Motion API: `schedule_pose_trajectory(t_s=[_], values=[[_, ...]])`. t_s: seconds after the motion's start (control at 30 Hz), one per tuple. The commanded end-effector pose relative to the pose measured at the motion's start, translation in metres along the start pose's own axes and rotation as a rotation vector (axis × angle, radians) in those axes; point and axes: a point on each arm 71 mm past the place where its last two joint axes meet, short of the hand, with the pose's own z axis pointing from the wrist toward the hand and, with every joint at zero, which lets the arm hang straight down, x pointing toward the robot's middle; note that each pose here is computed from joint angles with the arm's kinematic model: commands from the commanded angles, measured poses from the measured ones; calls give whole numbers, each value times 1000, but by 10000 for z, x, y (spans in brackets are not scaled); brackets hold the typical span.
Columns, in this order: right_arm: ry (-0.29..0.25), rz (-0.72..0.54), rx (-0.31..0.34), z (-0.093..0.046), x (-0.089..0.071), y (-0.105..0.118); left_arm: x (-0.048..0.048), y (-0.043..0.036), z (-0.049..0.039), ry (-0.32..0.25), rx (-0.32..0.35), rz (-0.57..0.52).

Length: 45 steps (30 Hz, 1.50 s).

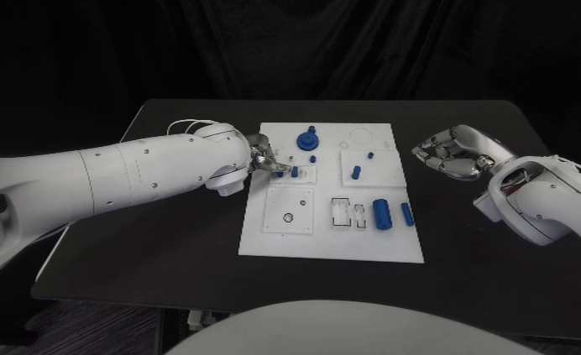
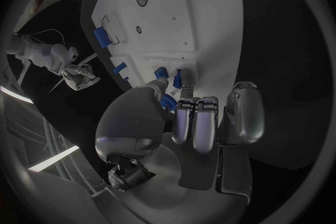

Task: Assemble the parts on the task board

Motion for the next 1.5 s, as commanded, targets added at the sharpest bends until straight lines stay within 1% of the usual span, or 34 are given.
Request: schedule_pose_trajectory(t_s=[0.03, 0.27, 0.6, 1.13, 1.33, 1.43, 1.5], values=[[15, -1, 22, -5, 21, -18, 65, 63, 13, 42, -38, 14], [21, -1, 26, -5, 26, -22, 55, 101, 20, 46, -60, 16], [27, -1, 27, 2, 34, -19, 39, 103, 25, 25, -57, 4], [29, -1, 29, -2, 32, -26, -38, 73, 43, -59, 11, -40], [28, -2, 32, -3, 29, -33, -73, 67, 5, -113, 53, -70], [28, -2, 32, -2, 29, -34, -88, 62, -19, -127, 66, -77], [29, -2, 33, -1, 29, -36, -131, 42, -47, -140, 79, -79]])
